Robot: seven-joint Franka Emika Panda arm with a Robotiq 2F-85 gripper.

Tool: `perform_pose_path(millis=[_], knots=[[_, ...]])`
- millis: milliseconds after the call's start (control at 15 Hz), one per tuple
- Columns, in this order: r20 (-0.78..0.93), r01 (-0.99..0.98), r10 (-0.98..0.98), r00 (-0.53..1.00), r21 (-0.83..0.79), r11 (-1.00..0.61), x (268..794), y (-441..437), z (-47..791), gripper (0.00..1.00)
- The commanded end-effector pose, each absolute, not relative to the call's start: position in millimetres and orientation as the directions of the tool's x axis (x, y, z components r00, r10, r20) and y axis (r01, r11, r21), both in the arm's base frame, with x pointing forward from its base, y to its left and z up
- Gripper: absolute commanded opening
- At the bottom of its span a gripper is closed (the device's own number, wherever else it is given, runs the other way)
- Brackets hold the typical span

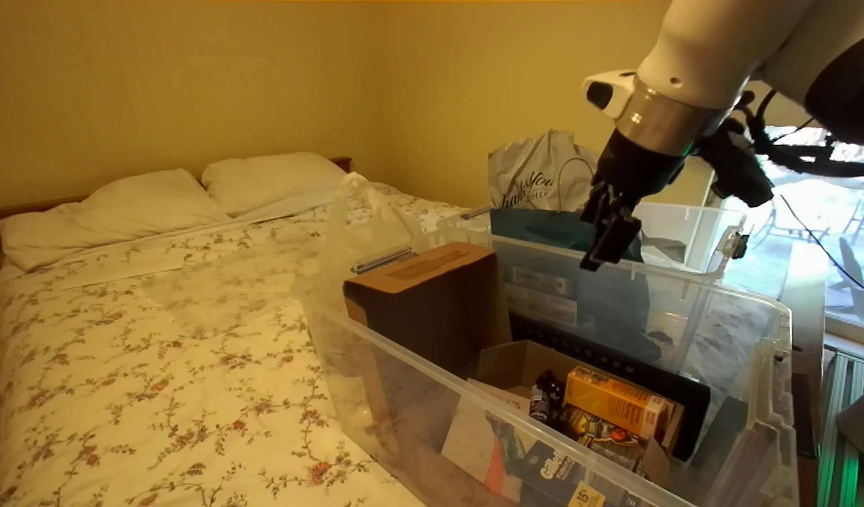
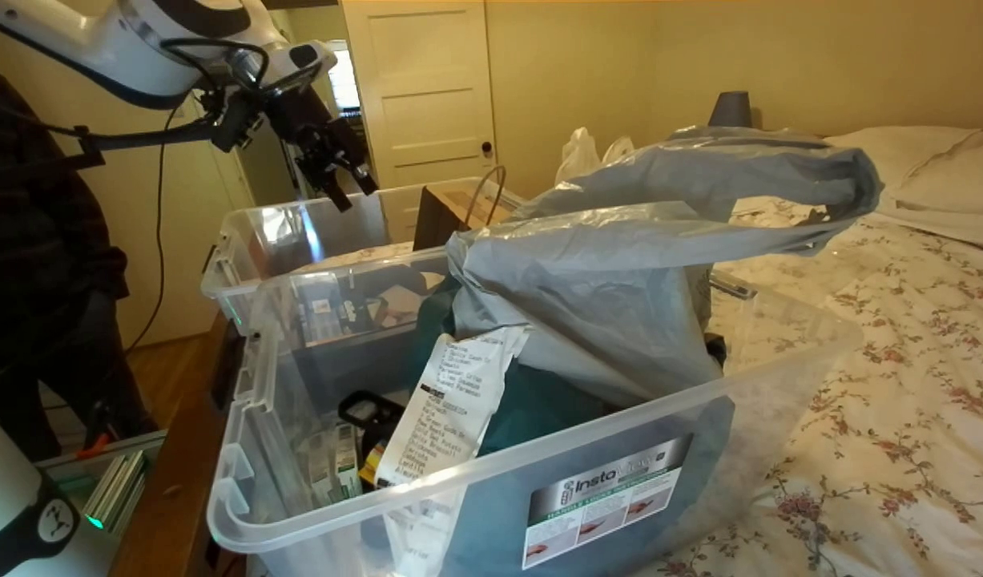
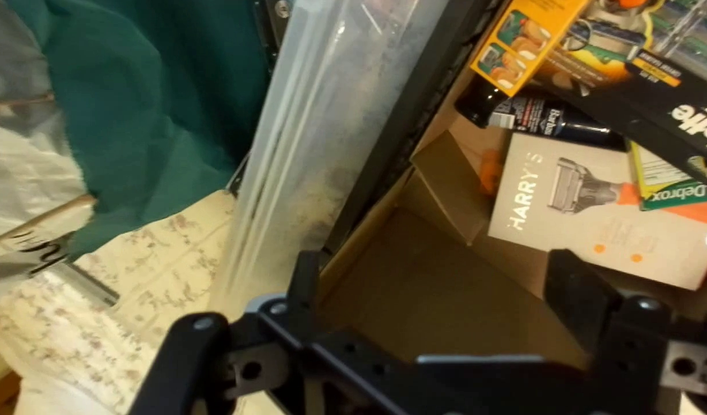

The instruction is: Move the remote and the pink box from the left storage box to the right storage box

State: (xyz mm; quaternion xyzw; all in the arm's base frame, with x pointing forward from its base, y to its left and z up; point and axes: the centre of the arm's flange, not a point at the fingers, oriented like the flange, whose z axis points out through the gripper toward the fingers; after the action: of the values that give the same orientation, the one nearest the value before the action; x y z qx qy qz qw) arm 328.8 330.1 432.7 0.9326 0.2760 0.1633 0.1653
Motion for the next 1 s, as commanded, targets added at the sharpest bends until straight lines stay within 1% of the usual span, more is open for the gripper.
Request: perform_pose_path(millis=[0, 133, 200, 267, 467, 533, 733, 933], knots=[[0.078, 0.501, 0.540, 0.838, 0.282, -0.818, 385.9, 355.4, 381.3, 1.00], [-0.001, 0.512, 0.526, 0.850, 0.236, -0.826, 399.7, 359.2, 351.9, 1.00], [-0.017, 0.552, 0.560, 0.828, 0.191, -0.811, 402.2, 360.1, 342.4, 1.00], [0.036, 0.510, 0.537, 0.843, 0.269, -0.817, 378.3, 340.7, 353.5, 1.00], [-0.014, 0.540, 0.550, 0.835, 0.216, -0.814, 394.3, 348.6, 330.5, 1.00], [-0.056, 0.437, 0.436, 0.898, 0.230, -0.870, 396.5, 346.1, 327.0, 1.00], [-0.103, 0.314, 0.296, 0.949, 0.288, -0.905, 397.9, 351.0, 299.9, 1.00], [-0.185, 0.216, 0.163, 0.969, 0.319, -0.923, 393.5, 361.5, 276.1, 1.00]])
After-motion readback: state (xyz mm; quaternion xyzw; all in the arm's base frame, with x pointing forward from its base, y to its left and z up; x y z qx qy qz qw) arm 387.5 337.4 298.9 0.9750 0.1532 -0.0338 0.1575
